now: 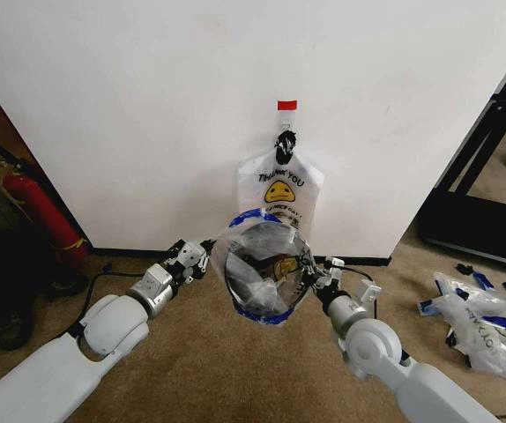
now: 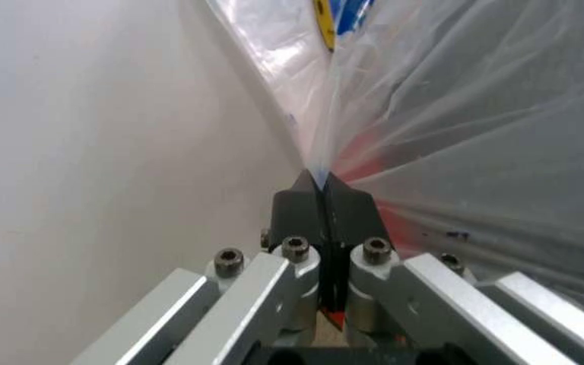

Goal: Pick up the garbage bag from the wall and place it over the trash bin.

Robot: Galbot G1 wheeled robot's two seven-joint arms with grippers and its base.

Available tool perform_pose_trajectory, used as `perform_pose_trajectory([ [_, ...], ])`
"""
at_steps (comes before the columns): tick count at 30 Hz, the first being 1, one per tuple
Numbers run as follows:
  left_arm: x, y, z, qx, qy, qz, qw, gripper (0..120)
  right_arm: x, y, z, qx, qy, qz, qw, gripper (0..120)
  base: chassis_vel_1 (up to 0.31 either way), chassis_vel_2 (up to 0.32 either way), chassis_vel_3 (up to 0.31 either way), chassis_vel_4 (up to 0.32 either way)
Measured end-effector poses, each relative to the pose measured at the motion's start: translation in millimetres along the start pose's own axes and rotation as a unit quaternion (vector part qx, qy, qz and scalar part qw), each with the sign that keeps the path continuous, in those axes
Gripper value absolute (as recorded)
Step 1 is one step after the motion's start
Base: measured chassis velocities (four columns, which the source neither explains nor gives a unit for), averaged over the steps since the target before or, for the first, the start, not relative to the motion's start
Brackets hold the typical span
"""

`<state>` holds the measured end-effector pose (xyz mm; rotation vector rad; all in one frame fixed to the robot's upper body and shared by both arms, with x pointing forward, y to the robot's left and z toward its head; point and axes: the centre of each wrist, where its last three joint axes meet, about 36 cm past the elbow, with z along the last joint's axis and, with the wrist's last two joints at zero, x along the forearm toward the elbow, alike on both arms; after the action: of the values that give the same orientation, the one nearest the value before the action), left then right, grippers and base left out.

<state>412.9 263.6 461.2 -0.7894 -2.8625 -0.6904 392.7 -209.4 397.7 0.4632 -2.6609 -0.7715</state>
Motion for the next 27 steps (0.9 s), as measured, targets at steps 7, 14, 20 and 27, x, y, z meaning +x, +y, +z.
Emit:
perform_pose_trajectory([
  [7, 6.3, -9.2, 0.9, 0.010, -0.022, 0.018, 0.9996, 6, -2.4, 2.7, 1.4, -0.001, -0.002, -0.003, 1.000, 0, 0.000, 0.000, 0.000, 0.000],
  [14, 13.5, 0.4, 10.7, -0.047, -0.008, 0.011, 0.9988, 32, -10.0, -9.8, 4.4, 0.010, -0.017, 0.009, 1.000, 0, 0.000, 0.000, 0.000, 0.000],
  [20, 14.8, 25.7, 16.1, -0.089, -0.015, 0.000, 0.9959, 58, -13.0, -40.7, 11.9, 0.060, -0.027, 0.000, 0.998, 0, 0.000, 0.000, 0.000, 0.000],
  [27, 6.7, 38.7, -6.1, -0.064, -0.040, -0.004, 0.9972, 81, -13.7, -47.4, 17.2, 0.078, -0.024, -0.009, 0.997, 0, 0.000, 0.000, 0.000, 0.000],
])
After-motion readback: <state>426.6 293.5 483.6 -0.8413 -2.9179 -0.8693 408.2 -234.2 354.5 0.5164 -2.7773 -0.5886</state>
